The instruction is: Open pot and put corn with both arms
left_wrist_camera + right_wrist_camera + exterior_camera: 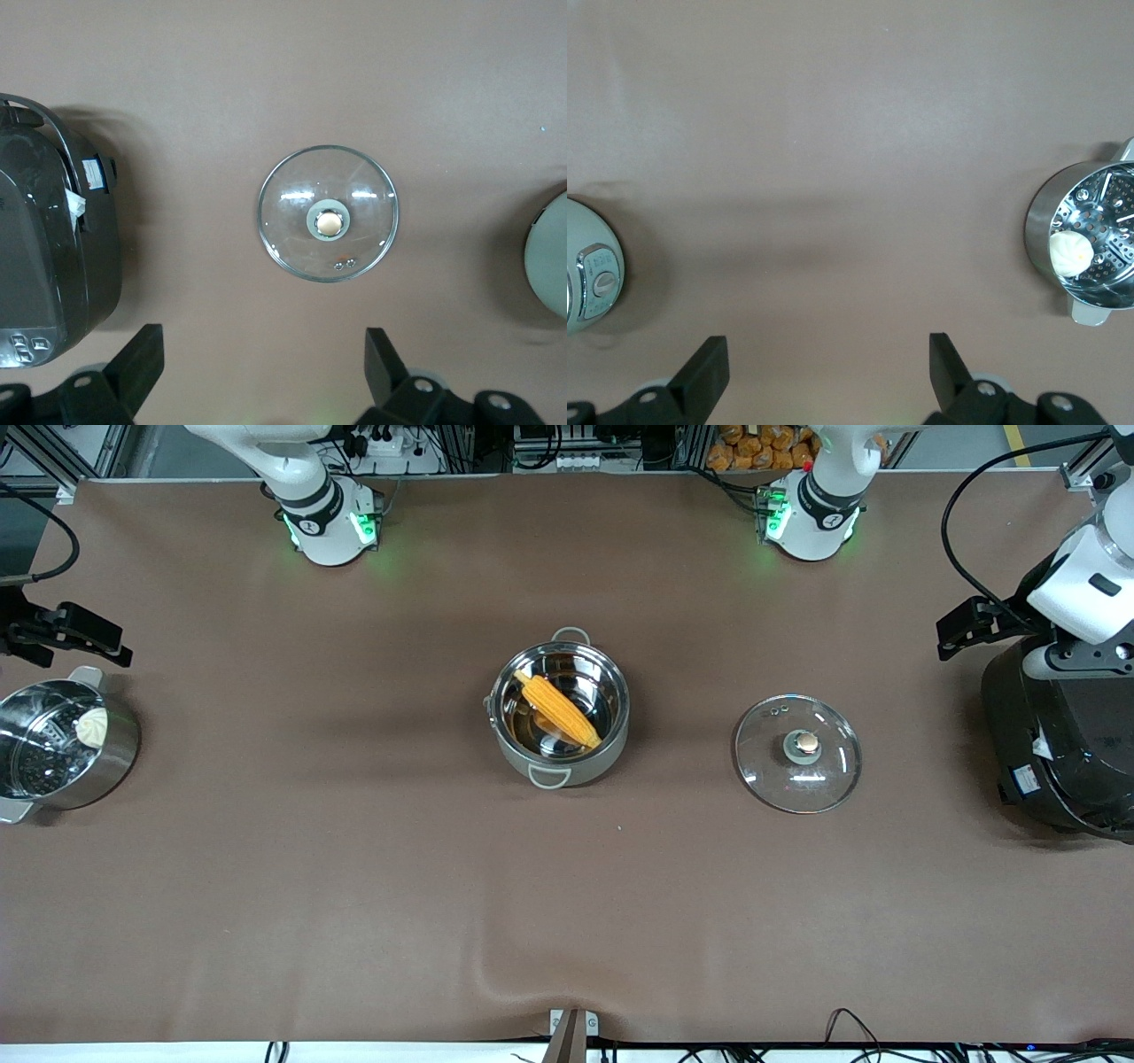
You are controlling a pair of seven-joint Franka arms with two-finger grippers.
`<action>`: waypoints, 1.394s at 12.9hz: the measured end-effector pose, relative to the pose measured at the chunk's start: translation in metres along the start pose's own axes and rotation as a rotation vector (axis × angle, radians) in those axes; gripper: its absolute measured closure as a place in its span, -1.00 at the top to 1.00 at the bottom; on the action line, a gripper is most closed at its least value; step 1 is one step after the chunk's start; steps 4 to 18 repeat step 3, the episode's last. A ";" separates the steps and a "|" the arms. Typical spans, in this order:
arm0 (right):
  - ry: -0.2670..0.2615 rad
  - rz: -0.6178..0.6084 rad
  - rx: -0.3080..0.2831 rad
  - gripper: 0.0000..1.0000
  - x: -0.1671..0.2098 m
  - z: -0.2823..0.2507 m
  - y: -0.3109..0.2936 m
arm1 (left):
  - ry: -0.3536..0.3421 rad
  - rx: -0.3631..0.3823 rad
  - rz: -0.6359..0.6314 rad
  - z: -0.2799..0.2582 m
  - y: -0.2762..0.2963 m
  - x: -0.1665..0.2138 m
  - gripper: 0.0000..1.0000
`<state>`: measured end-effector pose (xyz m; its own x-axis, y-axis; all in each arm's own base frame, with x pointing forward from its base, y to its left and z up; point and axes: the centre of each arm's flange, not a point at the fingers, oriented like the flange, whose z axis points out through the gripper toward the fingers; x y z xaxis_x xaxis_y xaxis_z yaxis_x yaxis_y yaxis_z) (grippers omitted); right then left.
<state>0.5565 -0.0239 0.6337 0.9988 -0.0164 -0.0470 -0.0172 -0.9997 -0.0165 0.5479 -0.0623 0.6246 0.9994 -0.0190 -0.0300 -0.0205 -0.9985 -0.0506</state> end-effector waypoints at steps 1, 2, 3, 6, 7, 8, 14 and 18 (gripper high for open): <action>0.001 0.000 0.000 1.00 0.000 0.000 0.000 | 0.003 0.000 -0.002 -0.001 -0.001 0.000 1.00; 0.002 0.000 0.000 1.00 0.000 0.000 0.000 | 0.004 -0.001 -0.002 -0.002 -0.001 0.000 1.00; 0.002 0.000 0.000 1.00 0.000 0.000 0.000 | 0.006 -0.001 -0.003 -0.003 -0.001 0.000 1.00; 0.002 0.000 0.000 1.00 0.000 0.000 0.000 | 0.006 -0.001 -0.003 -0.003 -0.001 0.000 1.00; 0.002 0.000 0.000 1.00 0.000 0.000 0.000 | 0.006 -0.001 -0.003 -0.003 -0.001 0.000 1.00; 0.002 0.000 0.000 1.00 0.000 0.000 0.000 | 0.006 -0.001 -0.003 -0.003 -0.001 0.000 1.00; 0.002 0.000 0.000 1.00 0.000 0.000 0.000 | 0.006 -0.001 -0.003 -0.003 -0.001 0.000 1.00; 0.002 0.000 0.000 1.00 0.000 0.000 0.000 | 0.006 -0.001 -0.003 -0.003 -0.001 0.000 1.00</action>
